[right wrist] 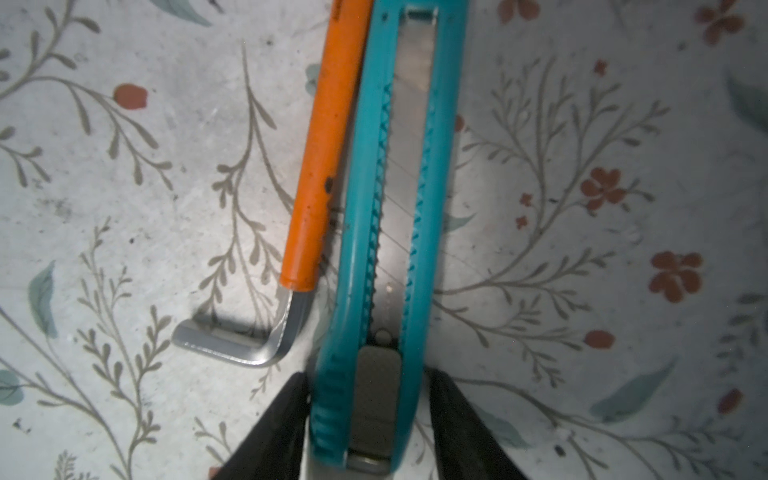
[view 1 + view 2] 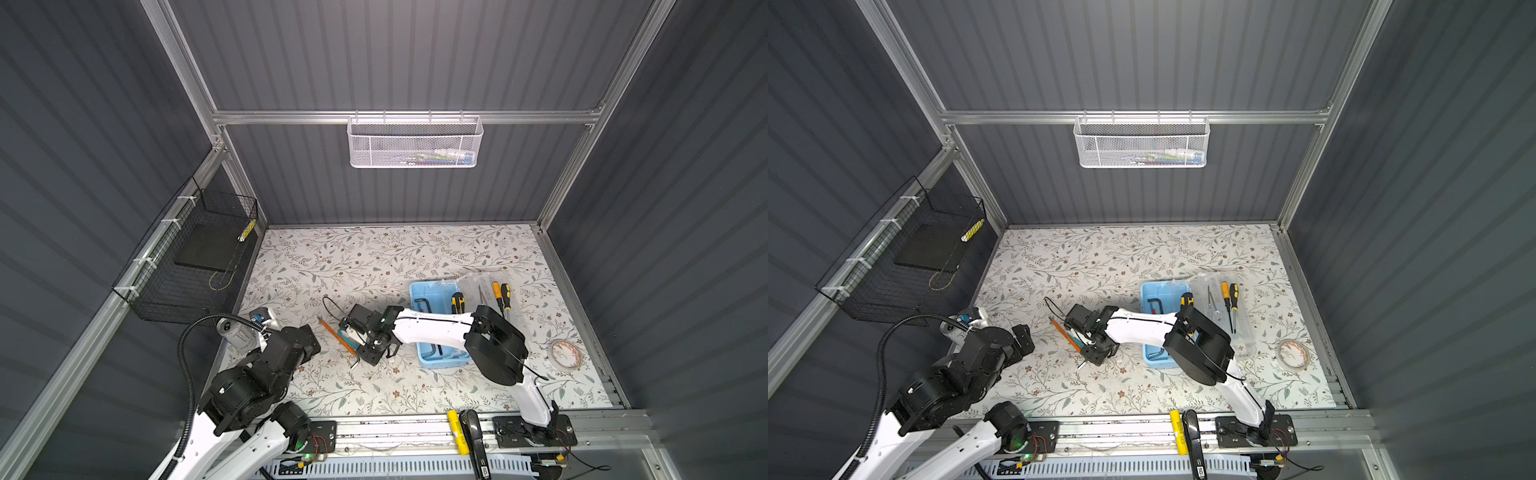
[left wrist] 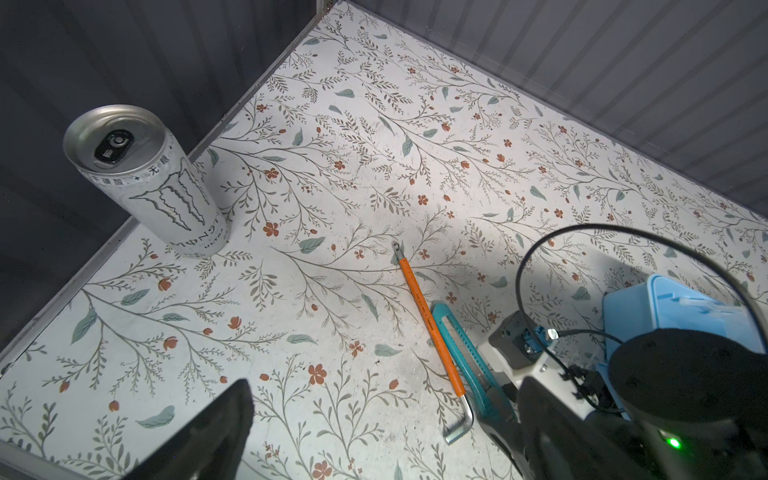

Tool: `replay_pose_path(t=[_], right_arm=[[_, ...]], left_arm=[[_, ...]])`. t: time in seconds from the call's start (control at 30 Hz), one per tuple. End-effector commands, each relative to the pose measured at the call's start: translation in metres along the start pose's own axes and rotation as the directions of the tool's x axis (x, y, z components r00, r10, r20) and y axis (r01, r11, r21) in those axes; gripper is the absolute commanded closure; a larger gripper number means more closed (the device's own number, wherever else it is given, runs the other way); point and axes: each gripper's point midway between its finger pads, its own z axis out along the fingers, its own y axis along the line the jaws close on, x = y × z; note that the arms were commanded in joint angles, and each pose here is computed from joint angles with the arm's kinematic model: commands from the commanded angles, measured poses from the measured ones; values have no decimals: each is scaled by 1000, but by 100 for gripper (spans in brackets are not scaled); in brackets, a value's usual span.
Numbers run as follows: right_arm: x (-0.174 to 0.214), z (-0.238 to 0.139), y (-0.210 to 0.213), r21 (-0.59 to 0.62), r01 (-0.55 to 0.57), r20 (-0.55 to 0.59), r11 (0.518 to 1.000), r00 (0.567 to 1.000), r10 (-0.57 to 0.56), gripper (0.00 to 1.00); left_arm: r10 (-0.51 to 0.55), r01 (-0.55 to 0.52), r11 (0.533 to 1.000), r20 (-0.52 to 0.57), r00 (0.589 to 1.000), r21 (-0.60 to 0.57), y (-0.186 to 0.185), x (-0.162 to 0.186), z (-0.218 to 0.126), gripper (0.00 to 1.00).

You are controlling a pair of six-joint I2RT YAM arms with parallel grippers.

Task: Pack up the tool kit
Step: 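Lower the right gripper and grasp the teal utility knife, then carry the teal knife with the right gripper into the clear tray and release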

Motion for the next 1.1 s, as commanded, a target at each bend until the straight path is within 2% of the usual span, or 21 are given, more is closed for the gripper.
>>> replay_pose_path(t=[0.0,0.27,0.47,0.67,0.77,0.93,1.07], right_arm=[[22,16,-1,11,-10,-88,1000,996,11,58],[11,-4,-7,50,-58,-33,997,998,60,70],[-4,-33,-17,95,-133,73,987,989,126,80],[-11,-72,-32,148,-234,169,961,963,209,86],[-7,-96,-46,178,-308,227,935,937,265,88],[10,-140,-75,169,-461,338,871,857,388,90],[38,-168,-100,182,-558,385,809,798,464,90]], left_arm=[[7,-7,1000,27,1000,1,2,-7,-4,1],[8,-8,1000,27,1000,-1,2,-6,-3,1],[18,-17,1000,23,1000,-9,1,-5,0,1],[44,-44,999,3,999,-19,-3,0,6,1],[55,-55,998,-5,998,-19,-6,1,8,0],[63,-63,998,-9,998,-19,-7,3,11,1],[66,-66,998,-10,998,-16,-8,5,12,1]])
